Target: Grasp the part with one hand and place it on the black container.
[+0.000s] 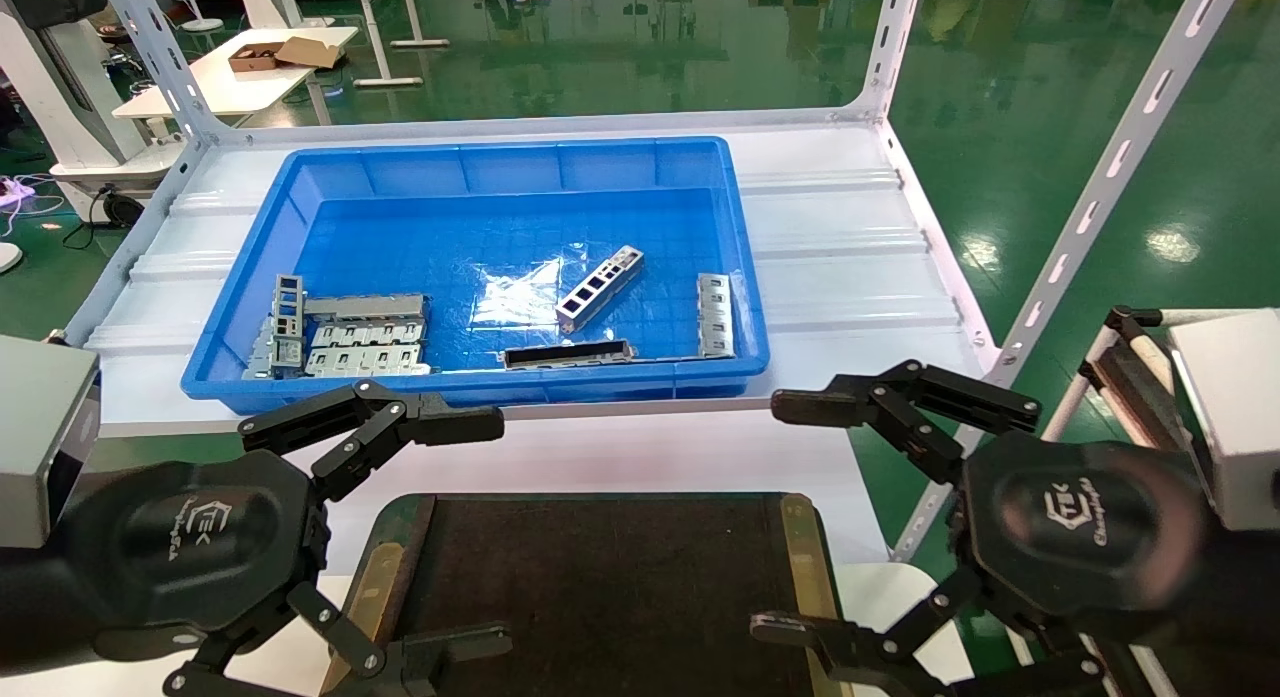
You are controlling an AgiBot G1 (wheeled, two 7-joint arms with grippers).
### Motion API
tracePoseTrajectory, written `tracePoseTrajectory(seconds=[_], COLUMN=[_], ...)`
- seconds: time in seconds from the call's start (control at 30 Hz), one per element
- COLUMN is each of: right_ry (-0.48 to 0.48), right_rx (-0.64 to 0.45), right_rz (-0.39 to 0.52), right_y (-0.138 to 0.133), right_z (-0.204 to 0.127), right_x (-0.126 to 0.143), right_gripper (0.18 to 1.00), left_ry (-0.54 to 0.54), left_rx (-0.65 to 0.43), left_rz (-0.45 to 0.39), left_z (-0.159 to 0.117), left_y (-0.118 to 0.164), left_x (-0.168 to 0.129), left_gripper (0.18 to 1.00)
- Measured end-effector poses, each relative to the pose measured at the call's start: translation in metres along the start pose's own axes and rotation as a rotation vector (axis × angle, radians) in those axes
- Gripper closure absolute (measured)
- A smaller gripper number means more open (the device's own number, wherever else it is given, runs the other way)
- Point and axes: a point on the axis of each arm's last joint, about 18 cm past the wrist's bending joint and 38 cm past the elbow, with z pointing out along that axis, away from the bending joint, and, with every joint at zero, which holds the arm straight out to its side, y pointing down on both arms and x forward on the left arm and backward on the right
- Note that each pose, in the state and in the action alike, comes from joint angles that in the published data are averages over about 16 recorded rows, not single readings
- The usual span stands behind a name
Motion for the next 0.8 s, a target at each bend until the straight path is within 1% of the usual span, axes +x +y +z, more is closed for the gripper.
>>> tracePoseTrajectory(seconds=[0.8], right_ry=[0.0], right_rx=[0.0], right_rz=[0.0], right_y=[0.0], right_z=[0.0], right_x=[0.0], right_gripper=[0.178], left_ry=[-0.012], left_rx=[0.001], left_rz=[0.011], left_z=[0.0025], left_y=[0.0017], left_x=[-0.0031], left_gripper=[0.184])
